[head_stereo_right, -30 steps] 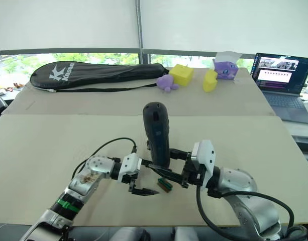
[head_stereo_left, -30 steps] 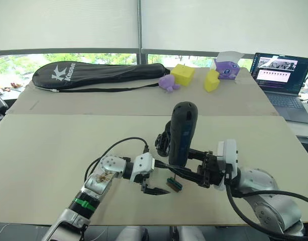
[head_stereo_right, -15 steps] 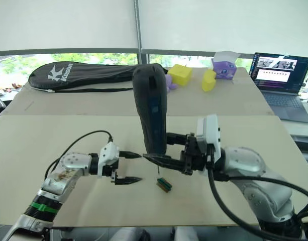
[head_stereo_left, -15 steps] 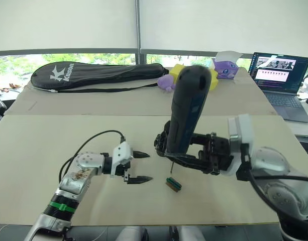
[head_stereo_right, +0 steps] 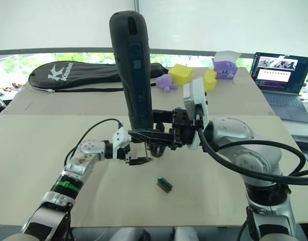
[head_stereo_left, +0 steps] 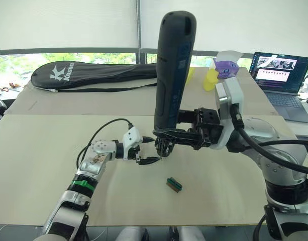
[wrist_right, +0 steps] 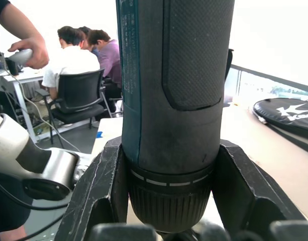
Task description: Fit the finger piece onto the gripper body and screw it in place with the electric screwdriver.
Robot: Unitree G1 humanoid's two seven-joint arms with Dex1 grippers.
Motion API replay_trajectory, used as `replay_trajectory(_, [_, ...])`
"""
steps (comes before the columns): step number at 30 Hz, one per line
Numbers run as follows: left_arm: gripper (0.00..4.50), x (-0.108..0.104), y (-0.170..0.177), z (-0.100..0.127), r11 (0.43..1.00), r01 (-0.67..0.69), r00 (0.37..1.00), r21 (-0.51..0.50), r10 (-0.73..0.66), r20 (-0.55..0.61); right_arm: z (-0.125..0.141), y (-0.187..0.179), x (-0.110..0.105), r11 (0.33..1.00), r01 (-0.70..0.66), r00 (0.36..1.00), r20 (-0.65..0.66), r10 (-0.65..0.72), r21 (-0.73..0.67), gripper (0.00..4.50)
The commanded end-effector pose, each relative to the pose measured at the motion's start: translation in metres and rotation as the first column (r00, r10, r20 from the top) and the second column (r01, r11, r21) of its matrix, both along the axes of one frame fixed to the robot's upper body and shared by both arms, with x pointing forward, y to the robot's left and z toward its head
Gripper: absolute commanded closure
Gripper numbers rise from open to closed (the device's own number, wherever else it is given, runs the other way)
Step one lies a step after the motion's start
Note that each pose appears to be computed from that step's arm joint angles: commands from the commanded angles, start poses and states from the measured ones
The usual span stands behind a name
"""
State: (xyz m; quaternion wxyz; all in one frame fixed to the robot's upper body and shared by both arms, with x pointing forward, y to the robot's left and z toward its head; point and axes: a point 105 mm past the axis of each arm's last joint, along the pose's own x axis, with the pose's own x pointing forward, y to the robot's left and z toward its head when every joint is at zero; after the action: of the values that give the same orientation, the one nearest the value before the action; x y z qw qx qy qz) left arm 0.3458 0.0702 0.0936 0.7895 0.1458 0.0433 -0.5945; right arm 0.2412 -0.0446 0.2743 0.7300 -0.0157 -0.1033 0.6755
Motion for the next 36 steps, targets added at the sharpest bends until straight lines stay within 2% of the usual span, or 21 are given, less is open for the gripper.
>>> replay_trajectory(1, [0.00,0.005,-0.010,0.006,1.000,0.022,0.999,-0.003,-0.022,0.049,0.016,0.004,0.000,1.000,-0.006,0.998,0.065,0.004,0.025,2.58])
replay_trajectory(13, [0.00,0.012,-0.031,0.003,0.999,0.030,0.999,-0.039,-0.028,0.044,0.014,0.009,0.014,0.999,0.046,0.995,0.090,-0.046,0.012,2.58])
replay_trajectory(16, [0.85,0.011,-0.032,0.003,0.998,0.039,0.998,-0.044,-0.037,0.043,0.013,0.009,0.016,0.998,0.058,0.994,0.093,-0.058,0.007,2.58])
replay_trajectory(19, [2.14,0.012,-0.030,0.002,0.999,0.034,0.999,-0.035,-0.033,0.038,0.012,0.009,0.018,0.998,0.065,0.993,0.098,-0.065,0.005,2.58])
replay_trajectory(31, [2.14,0.014,-0.016,0.001,1.000,0.008,1.000,-0.020,-0.008,0.030,0.011,0.011,0.021,0.998,0.068,0.991,0.114,-0.067,-0.004,2.58])
replay_trajectory(33, [1.09,0.012,-0.013,0.002,1.000,0.018,0.999,-0.017,-0.017,0.030,0.011,0.011,0.021,0.998,0.066,0.991,0.116,-0.065,-0.006,2.58])
replay_trajectory(35, [0.29,0.010,-0.011,0.002,1.000,0.020,0.999,-0.012,-0.020,0.037,0.010,0.012,0.021,0.998,0.064,0.991,0.117,-0.062,-0.006,2.58])
replay_trajectory(36, [0.08,0.010,-0.011,0.004,1.000,0.021,0.999,-0.020,-0.020,0.043,0.010,0.012,0.021,0.998,0.062,0.991,0.118,-0.061,-0.006,2.58])
